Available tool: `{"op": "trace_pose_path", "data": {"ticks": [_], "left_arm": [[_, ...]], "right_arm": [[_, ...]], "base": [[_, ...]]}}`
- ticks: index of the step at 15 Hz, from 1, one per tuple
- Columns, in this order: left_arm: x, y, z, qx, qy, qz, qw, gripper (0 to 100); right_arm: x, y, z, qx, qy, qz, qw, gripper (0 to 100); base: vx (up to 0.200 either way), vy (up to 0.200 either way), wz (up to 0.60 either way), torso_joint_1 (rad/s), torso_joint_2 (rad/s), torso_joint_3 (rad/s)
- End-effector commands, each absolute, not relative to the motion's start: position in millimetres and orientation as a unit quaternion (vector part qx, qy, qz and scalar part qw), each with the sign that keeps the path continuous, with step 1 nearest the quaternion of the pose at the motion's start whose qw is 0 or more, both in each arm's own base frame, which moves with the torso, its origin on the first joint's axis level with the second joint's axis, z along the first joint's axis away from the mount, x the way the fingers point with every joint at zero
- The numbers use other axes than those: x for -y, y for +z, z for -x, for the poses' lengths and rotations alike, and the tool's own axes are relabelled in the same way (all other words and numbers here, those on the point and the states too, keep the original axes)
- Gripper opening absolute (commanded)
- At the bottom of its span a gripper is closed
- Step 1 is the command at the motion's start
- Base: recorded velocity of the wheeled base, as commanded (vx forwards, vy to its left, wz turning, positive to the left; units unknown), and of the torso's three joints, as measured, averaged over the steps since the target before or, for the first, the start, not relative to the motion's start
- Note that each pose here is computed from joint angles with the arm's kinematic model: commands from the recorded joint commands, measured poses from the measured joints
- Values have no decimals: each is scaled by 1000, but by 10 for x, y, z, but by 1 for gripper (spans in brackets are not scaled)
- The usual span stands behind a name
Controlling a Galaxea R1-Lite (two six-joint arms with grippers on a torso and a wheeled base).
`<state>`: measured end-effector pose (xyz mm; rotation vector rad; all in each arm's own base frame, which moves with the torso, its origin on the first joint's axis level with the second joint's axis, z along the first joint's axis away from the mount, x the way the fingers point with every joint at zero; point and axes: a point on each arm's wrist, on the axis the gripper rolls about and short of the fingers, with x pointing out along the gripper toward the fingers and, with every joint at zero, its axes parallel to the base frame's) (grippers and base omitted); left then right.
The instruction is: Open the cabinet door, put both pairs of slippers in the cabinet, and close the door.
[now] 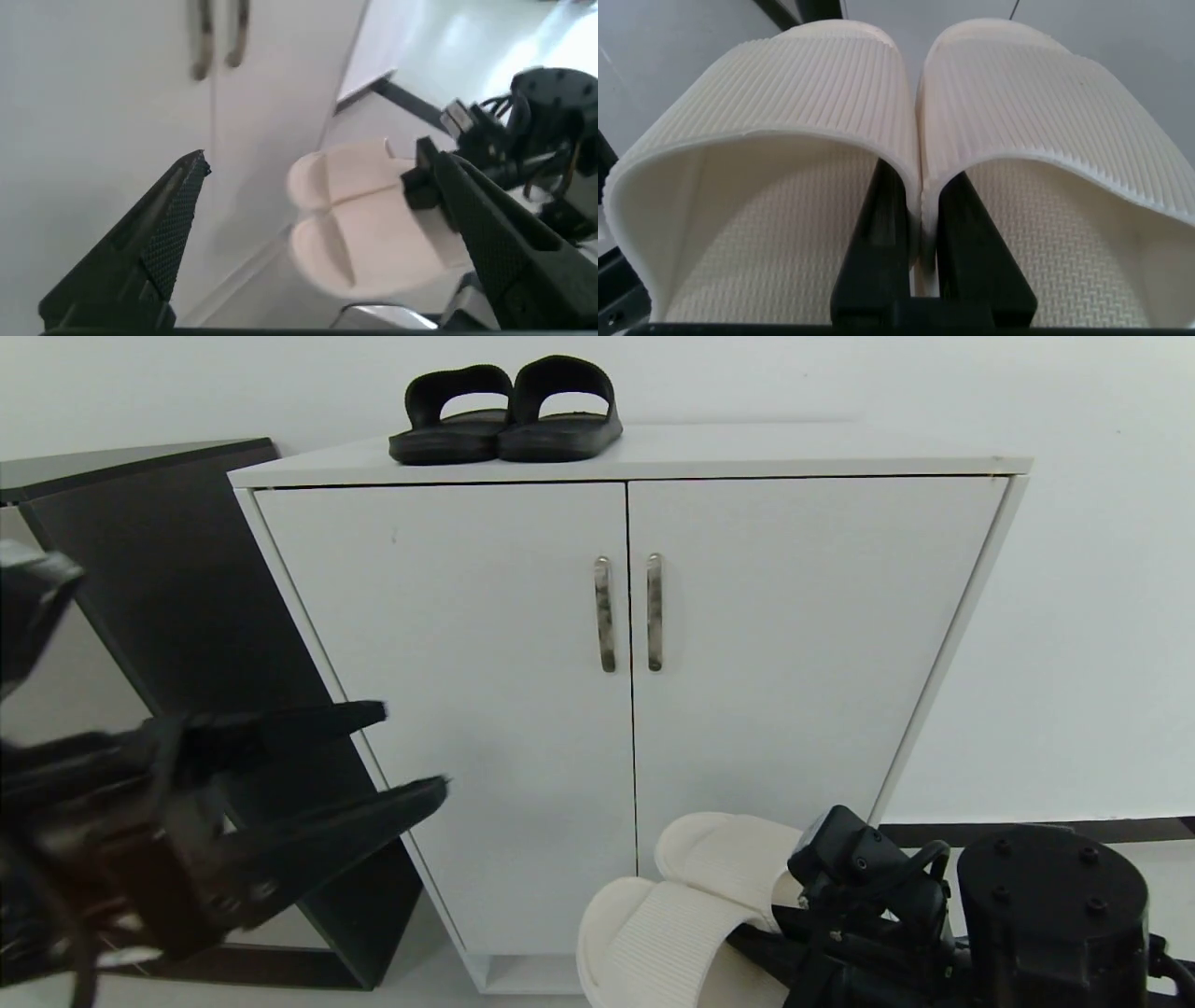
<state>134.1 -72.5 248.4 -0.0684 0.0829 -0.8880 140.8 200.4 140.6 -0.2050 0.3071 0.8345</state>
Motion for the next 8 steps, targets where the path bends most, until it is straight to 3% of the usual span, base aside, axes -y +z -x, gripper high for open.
{"op": "trace_pose_path", "data": {"ticks": [1,8], "left_arm": [[1111,2538,-1664,-59,-472,31,879,100],[1556,2641,-2129,-67,-498,37,863,100]], "right_arm": [[-2002,1408,-1400,-145,404,104,897,0],[-2006,1389,-1402,-144,405,103,897,0]], "base": [[0,0,0,0,0,0],[0,0,0,0,0,0]]}}
